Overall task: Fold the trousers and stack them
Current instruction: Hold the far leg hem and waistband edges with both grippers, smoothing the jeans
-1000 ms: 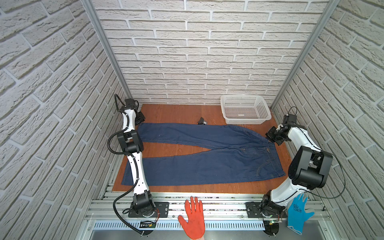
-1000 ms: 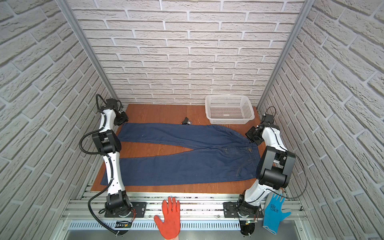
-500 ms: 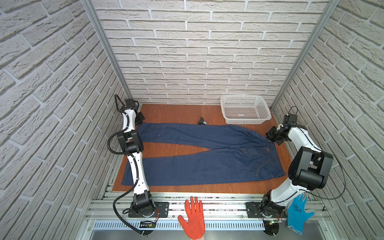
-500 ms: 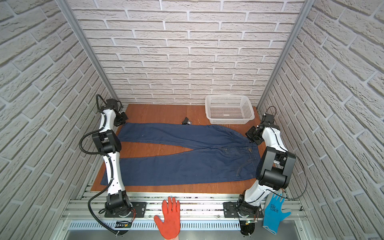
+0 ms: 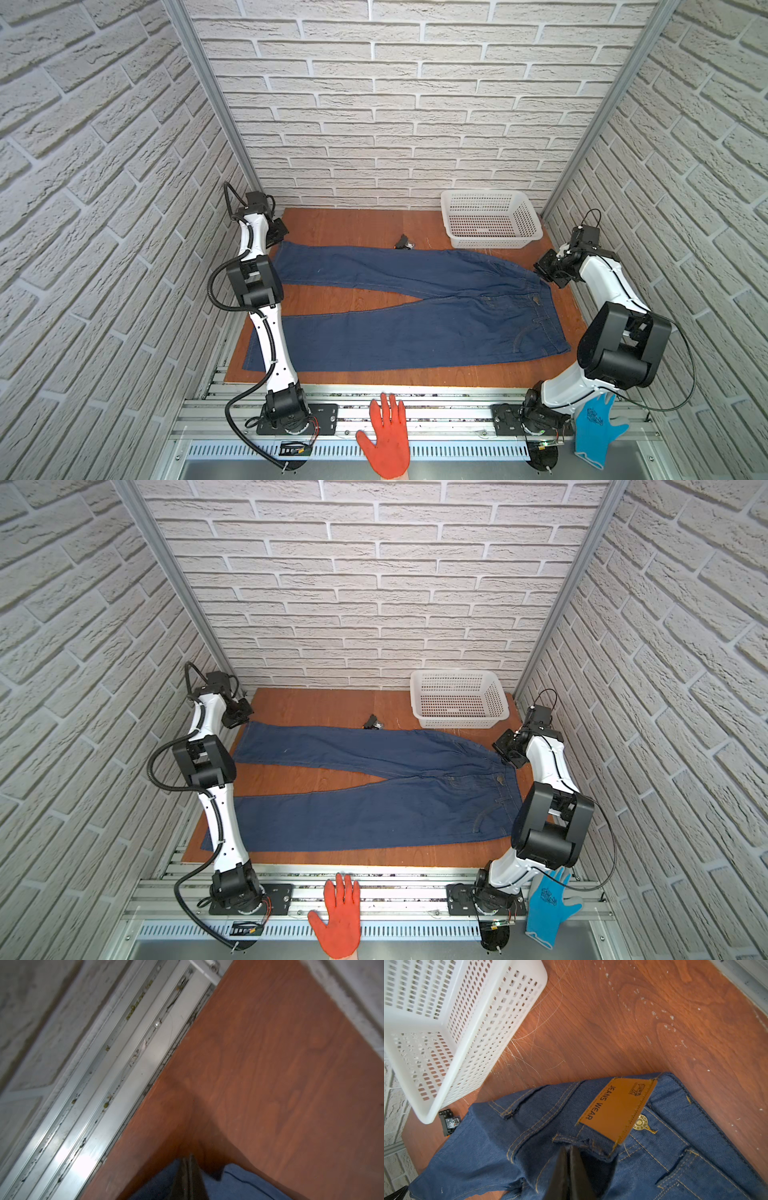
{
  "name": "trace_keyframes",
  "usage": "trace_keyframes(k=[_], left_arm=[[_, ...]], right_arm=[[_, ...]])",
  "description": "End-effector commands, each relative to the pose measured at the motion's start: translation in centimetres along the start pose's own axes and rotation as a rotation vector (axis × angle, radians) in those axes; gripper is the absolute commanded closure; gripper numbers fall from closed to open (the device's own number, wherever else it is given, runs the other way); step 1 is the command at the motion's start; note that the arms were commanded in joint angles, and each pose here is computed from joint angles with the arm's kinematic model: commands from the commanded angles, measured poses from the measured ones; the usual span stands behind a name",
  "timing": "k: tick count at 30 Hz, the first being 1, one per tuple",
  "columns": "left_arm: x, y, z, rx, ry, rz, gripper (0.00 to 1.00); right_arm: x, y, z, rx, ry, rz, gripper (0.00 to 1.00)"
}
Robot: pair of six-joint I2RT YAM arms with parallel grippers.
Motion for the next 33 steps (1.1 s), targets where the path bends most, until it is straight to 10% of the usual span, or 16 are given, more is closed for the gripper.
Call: trace_keyframes(k=[1, 11, 17, 33], left_arm=[[3.6, 0.8, -1.6, -0.01, -0.041, -0.052, 1.0], [4.7, -2.3, -0.2, 0.002, -0.022, -0.024, 1.0], [2.5, -1.7, -0.2, -0.015, -0.02, -0.003, 0.41], [-5.3, -1.1, 1.6, -0.048, 0.023, 0.067, 0.35]], right_arm=[[1.3, -0.1, 1.2, -0.001, 0.04, -0.013, 0.95], [2.1, -0.4, 1.2, 0.021, 0.037, -0.014, 0.95], [2.1, -0.5, 1.3, 0.014, 0.047, -0.011, 0.95], [1.3, -0.3, 1.7, 0.019, 0.031, -0.006, 0.95]])
Point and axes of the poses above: each gripper's point midway between its finger pads, its own x axis back along the fingers, its own z axis along the line the jaws close on, y = z × x, the point moved 1 cm from there along x, back along the fingers, and after that the axes turned 1 degree about x, right-handed, at the moved point
